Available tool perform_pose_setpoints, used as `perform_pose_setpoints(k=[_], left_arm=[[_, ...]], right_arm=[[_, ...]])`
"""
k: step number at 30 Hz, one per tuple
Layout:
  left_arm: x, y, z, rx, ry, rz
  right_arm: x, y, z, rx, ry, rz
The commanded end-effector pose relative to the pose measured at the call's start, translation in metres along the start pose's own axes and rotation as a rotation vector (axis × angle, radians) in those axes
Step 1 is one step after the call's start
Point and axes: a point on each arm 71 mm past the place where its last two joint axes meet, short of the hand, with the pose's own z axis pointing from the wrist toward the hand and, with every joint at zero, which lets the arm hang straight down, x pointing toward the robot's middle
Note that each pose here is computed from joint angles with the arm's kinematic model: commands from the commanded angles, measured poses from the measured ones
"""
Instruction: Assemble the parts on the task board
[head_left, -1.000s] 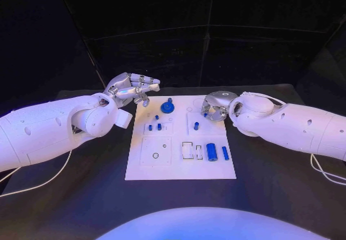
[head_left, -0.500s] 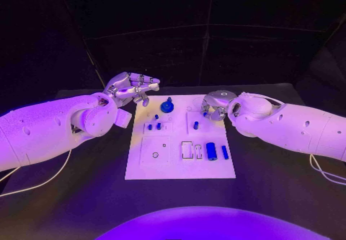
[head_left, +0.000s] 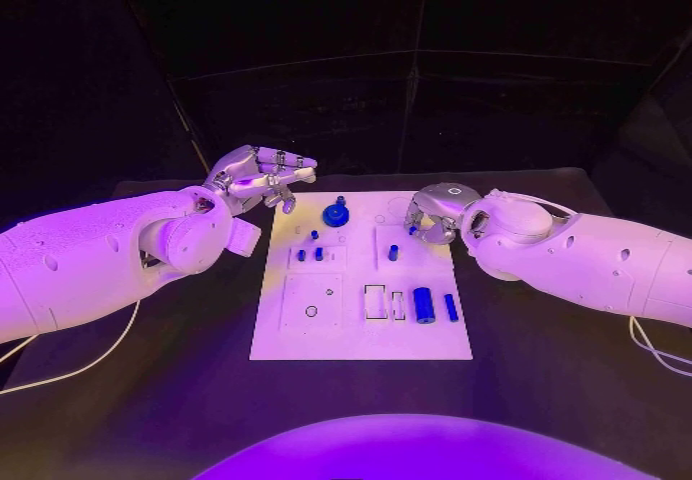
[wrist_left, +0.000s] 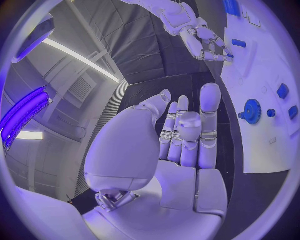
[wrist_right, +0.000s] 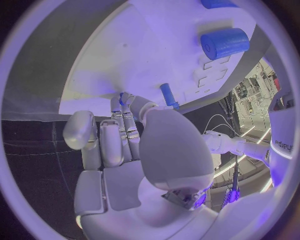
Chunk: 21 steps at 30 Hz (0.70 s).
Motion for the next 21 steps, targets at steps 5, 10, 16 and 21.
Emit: perform_pose_setpoints(k=[5,10,16,21], left_arm=[[-0.0021,-0.0009,-0.0004,0.004,0.003,-0.007],[-0.0034,-0.0007,-0.0006,0.003,0.001,-0.006],[-0.0056,-0.0007,-0.0011,0.004,-0.005,-0.004],[-0.0076,-0.0006,-0.0012,0.006,-0.011,-0.002]], right_arm=[[-0.006,-0.001,-0.004,-0.001,-0.066,0.01],[-0.008,-0.001,-0.01,-0.003,-0.07,0.029],[-0.01,0.003,-0.019,-0.015,-0.076,0.062],[-0.018,0.017,-0.029,-0.058,-0.102,0.101]])
